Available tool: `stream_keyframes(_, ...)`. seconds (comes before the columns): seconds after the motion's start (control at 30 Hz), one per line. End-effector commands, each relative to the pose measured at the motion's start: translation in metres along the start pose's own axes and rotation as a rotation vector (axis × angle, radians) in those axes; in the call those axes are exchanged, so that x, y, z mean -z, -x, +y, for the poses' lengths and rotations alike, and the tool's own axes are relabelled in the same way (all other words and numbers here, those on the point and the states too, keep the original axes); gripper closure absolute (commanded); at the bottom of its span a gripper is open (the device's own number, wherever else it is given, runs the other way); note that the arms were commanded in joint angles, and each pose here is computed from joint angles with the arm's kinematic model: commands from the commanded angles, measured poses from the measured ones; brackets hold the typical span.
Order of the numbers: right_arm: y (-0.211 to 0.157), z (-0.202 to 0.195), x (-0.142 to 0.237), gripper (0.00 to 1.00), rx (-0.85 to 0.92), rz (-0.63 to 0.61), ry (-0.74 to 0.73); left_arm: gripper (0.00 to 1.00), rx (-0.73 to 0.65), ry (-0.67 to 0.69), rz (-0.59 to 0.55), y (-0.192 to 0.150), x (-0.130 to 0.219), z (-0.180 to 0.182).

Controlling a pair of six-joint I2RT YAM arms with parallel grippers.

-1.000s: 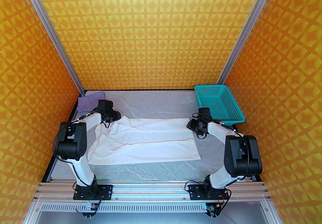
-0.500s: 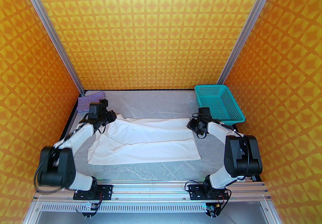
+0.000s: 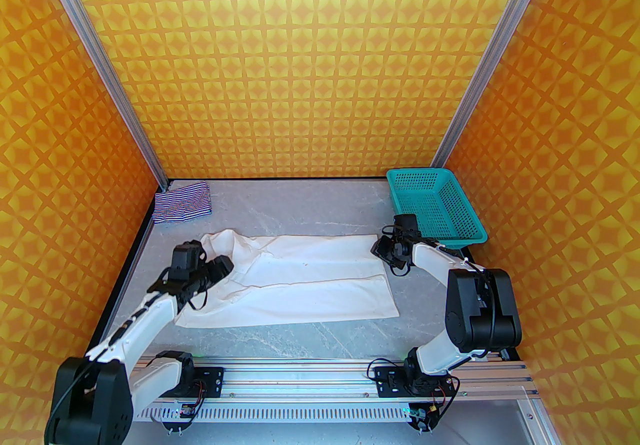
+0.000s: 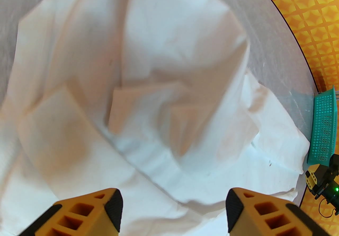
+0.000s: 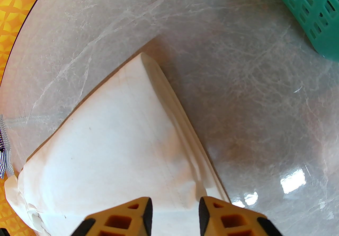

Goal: Fold and stack the mixed laundry pile

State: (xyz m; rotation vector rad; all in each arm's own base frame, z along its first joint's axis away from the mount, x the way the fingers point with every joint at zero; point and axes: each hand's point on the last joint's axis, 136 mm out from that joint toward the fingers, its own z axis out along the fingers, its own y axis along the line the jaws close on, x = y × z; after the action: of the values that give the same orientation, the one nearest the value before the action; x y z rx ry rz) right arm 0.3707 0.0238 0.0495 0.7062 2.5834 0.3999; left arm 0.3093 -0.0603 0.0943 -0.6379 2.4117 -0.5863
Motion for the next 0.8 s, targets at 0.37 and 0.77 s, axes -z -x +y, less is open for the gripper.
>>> stream_keyframes(0.37, -0.014, 0.009, 0.01, 0.64, 0.022, 0.047, 0.043, 0.44, -0.167, -0.001, 0.102, 0.081, -0.078, -0.045)
stream_keyframes(0.77, -0.023, 0.005, 0.005, 0.63, -0.013, 0.076, 0.036, 1.0, -0.181, -0.084, 0.024, 0.074, -0.059, -0.06)
